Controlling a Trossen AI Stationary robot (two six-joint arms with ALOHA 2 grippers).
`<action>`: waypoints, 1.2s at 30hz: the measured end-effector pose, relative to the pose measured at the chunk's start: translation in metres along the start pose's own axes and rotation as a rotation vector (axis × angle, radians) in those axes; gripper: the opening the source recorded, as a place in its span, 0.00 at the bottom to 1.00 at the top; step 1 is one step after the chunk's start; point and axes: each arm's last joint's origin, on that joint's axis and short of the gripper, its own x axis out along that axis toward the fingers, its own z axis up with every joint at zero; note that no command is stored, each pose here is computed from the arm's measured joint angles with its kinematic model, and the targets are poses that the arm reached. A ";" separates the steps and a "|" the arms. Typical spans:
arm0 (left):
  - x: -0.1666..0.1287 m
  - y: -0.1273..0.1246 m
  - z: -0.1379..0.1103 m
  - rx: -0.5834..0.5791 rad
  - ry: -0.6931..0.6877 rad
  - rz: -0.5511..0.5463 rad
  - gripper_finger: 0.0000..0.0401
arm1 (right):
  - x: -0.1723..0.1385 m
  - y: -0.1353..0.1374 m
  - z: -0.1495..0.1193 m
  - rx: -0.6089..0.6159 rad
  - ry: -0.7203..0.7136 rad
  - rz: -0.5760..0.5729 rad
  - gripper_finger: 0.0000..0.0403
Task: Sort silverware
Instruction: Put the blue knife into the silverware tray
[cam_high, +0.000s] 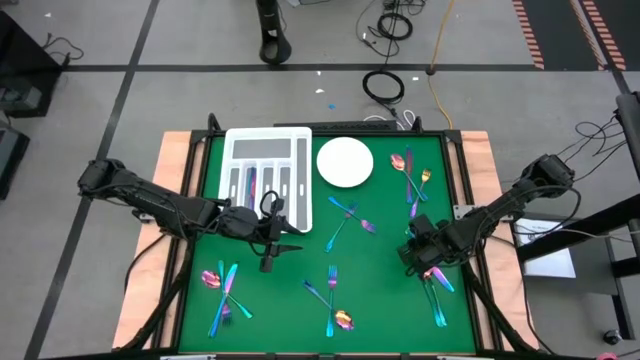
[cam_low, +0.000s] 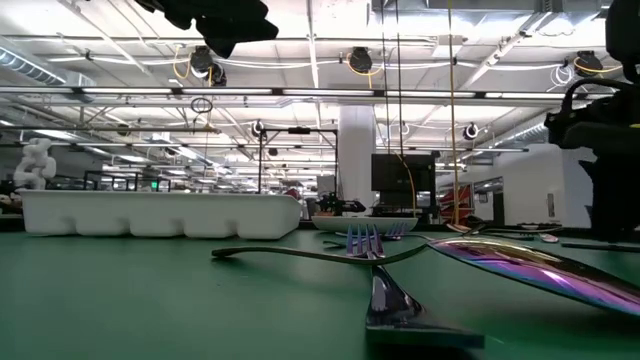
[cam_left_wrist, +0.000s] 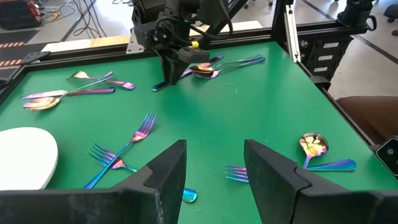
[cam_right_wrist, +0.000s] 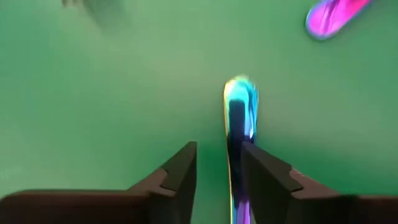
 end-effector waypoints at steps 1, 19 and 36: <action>0.000 0.000 0.000 -0.001 0.000 0.000 0.41 | 0.000 0.000 -0.001 -0.008 0.013 0.000 0.31; 0.000 0.000 0.000 -0.005 -0.001 0.000 0.41 | 0.014 0.003 -0.018 -0.055 -0.001 -0.093 0.33; 0.000 0.000 0.000 -0.005 -0.001 0.000 0.41 | 0.013 -0.002 -0.017 0.007 -0.015 -0.148 0.03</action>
